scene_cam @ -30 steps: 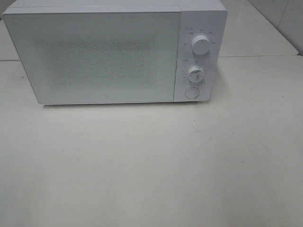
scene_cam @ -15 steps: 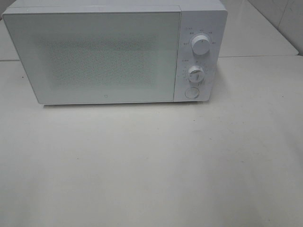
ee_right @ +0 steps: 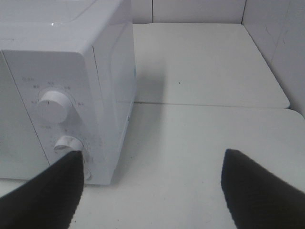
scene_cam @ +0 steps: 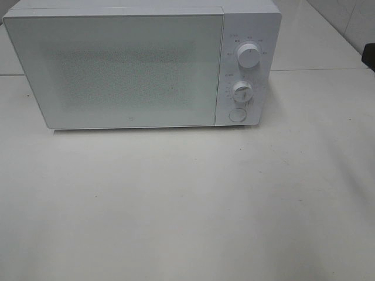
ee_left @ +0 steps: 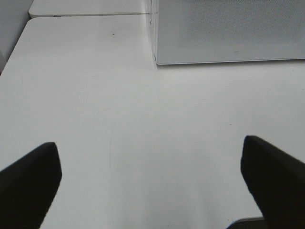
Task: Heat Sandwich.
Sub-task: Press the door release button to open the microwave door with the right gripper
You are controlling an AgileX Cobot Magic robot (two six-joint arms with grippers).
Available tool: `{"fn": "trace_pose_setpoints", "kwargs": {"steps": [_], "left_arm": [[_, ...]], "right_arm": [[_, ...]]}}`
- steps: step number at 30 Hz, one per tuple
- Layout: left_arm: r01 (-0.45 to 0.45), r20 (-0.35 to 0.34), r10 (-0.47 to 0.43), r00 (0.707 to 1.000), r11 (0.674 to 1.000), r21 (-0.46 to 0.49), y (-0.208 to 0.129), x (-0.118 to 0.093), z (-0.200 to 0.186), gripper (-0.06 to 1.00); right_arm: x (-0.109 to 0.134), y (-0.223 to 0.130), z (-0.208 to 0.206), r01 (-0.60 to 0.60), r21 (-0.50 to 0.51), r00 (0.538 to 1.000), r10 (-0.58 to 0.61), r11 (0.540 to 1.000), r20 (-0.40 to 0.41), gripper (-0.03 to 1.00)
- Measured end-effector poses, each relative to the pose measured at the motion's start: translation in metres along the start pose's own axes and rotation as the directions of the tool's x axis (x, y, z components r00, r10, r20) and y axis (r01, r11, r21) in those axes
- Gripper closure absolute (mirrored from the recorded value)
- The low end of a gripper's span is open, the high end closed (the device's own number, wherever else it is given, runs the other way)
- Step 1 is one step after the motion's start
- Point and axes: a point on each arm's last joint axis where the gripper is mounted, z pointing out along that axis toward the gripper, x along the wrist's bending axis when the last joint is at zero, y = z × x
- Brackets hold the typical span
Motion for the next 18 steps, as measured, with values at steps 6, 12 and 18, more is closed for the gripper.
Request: {"fn": "trace_pose_setpoints", "kwargs": {"steps": [6,12,18], "left_arm": [[0.0,0.0,0.0,1.0,1.0,0.0,0.0,0.0,0.0,-0.02],[0.0,0.0,0.0,1.0,1.0,0.0,0.0,0.0,0.0,-0.02],[0.0,0.0,0.0,1.0,1.0,0.0,0.0,0.0,0.0,-0.02]], "right_arm": [[0.002,-0.002,0.025,-0.006,-0.055,1.0,0.005,0.998,-0.023,0.2],[0.003,-0.012,0.051,-0.013,-0.076,0.999,0.01,0.997,-0.042,0.2],[0.004,-0.028,0.076,-0.022,-0.08,0.998,0.018,0.997,-0.058,0.2]]}}
